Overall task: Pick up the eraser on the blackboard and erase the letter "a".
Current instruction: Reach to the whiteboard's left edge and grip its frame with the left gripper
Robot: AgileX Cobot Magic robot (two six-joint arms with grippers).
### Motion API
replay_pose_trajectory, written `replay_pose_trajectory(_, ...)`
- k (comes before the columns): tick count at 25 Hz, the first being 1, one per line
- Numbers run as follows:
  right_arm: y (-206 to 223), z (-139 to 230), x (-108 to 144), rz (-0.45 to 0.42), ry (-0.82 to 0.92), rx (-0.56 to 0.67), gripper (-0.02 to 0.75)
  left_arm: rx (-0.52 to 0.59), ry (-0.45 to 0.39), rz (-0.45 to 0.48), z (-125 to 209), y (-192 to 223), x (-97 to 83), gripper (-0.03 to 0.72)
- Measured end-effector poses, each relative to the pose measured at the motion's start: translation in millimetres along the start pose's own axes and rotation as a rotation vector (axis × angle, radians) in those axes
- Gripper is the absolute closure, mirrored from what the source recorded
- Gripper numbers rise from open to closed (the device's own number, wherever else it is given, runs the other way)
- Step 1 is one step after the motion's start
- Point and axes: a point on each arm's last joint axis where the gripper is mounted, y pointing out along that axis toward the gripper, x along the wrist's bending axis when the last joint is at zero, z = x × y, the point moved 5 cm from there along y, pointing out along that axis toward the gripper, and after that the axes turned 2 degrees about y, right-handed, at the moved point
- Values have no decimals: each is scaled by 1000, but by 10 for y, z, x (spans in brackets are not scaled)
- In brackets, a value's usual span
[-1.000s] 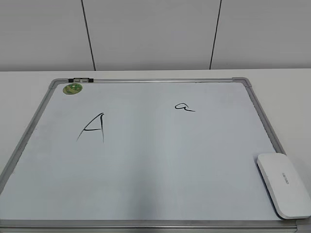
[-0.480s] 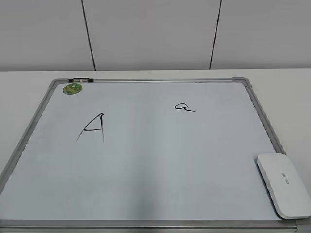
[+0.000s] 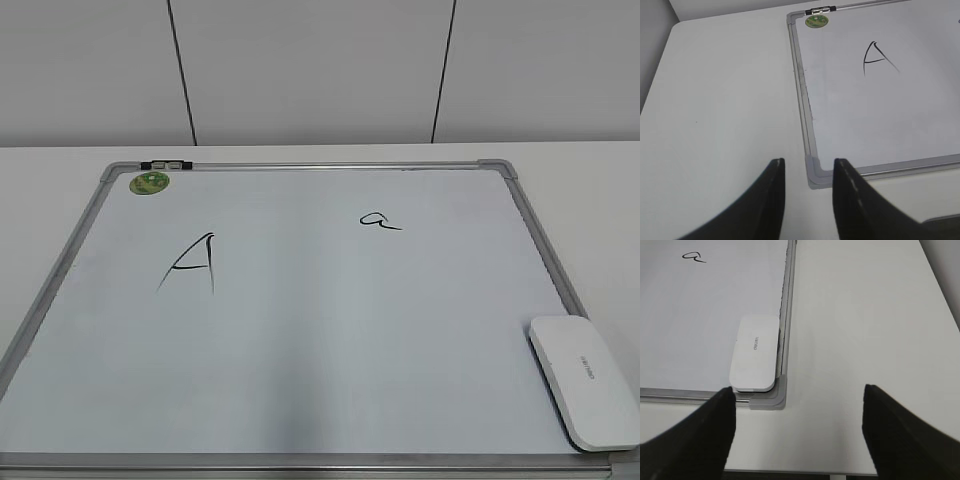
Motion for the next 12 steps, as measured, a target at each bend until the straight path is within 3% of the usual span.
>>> replay_pose_trajectory(4,0,0,0,0,0,0,151,0,0,0,0,0,0,360)
replay_pose_trajectory(9,0,0,0,0,0,0,151,-15,1,-2,-36,-36,3,78)
replay_pose_trajectory(12,0,0,0,0,0,0,151,-43,4,-10,-118,-98,17,22)
